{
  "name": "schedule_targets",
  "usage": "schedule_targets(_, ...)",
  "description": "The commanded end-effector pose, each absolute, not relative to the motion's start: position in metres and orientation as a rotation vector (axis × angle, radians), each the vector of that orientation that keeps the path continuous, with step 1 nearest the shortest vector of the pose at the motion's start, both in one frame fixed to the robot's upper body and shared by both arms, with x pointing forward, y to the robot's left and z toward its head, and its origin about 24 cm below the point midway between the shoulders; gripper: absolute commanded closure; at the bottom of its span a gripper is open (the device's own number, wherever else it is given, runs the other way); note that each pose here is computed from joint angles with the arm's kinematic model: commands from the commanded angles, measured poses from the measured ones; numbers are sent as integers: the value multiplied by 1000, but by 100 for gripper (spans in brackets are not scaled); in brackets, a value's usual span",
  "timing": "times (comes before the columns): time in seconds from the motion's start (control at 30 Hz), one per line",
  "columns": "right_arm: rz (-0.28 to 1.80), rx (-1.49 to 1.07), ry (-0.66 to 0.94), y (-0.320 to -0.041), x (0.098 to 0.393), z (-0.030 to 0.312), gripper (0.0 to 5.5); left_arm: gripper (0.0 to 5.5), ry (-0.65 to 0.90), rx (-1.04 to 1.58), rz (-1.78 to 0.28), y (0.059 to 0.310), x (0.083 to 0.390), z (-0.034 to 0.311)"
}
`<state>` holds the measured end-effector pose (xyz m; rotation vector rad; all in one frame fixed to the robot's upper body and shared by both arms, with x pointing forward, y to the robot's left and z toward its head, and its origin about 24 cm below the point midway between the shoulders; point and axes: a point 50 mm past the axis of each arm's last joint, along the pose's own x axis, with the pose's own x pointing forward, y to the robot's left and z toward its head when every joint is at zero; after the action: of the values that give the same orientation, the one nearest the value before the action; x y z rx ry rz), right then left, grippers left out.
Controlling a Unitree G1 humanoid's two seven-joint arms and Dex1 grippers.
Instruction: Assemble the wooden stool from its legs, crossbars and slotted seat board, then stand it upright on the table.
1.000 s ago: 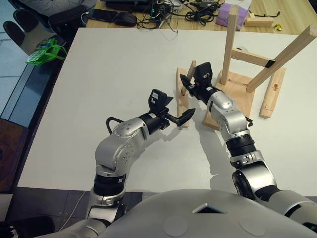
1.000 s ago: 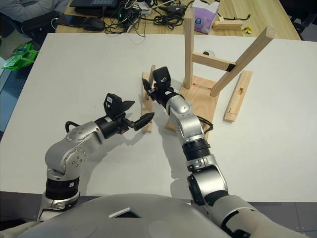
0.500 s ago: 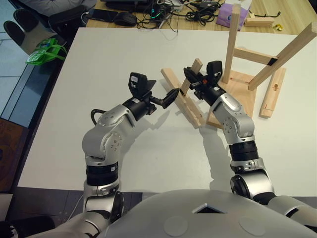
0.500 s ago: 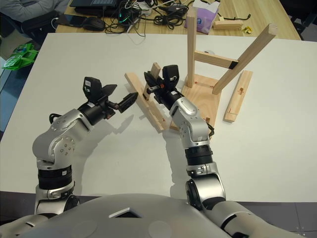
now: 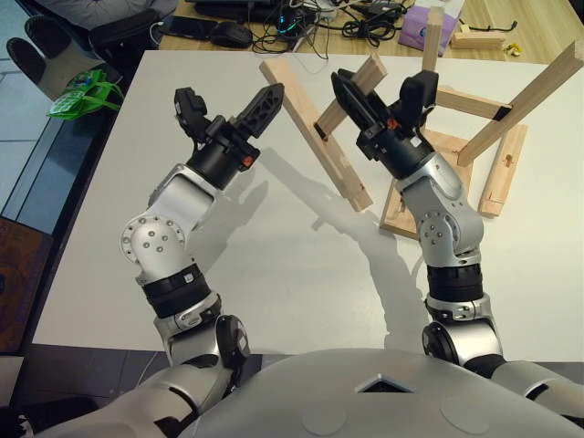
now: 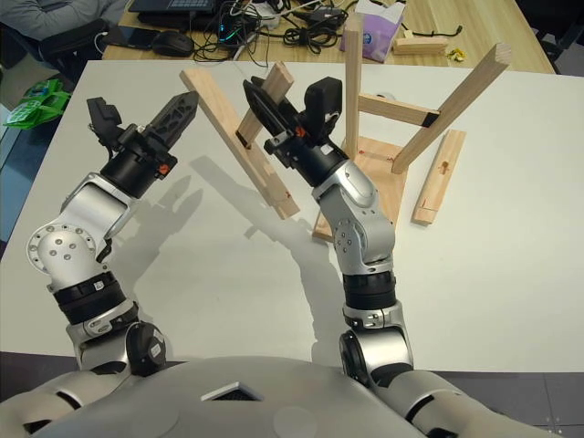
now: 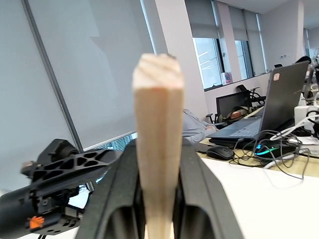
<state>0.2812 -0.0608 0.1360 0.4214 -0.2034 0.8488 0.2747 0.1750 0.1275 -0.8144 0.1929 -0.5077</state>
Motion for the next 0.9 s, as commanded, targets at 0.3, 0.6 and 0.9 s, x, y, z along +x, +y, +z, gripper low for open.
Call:
schedule_targets(0.3, 957, 392, -200, -50, 268, 139, 511, 248, 235, -797, -526, 166, 280, 131)
schedule_targets(0.6, 952, 379, -198, -49, 269, 136, 511, 381, 255, -806, -523, 163, 279, 128)
schedule_targets(0.9, 904, 333, -174, -53, 273, 128, 474, 430, 184, -875, -588, 147, 279, 149)
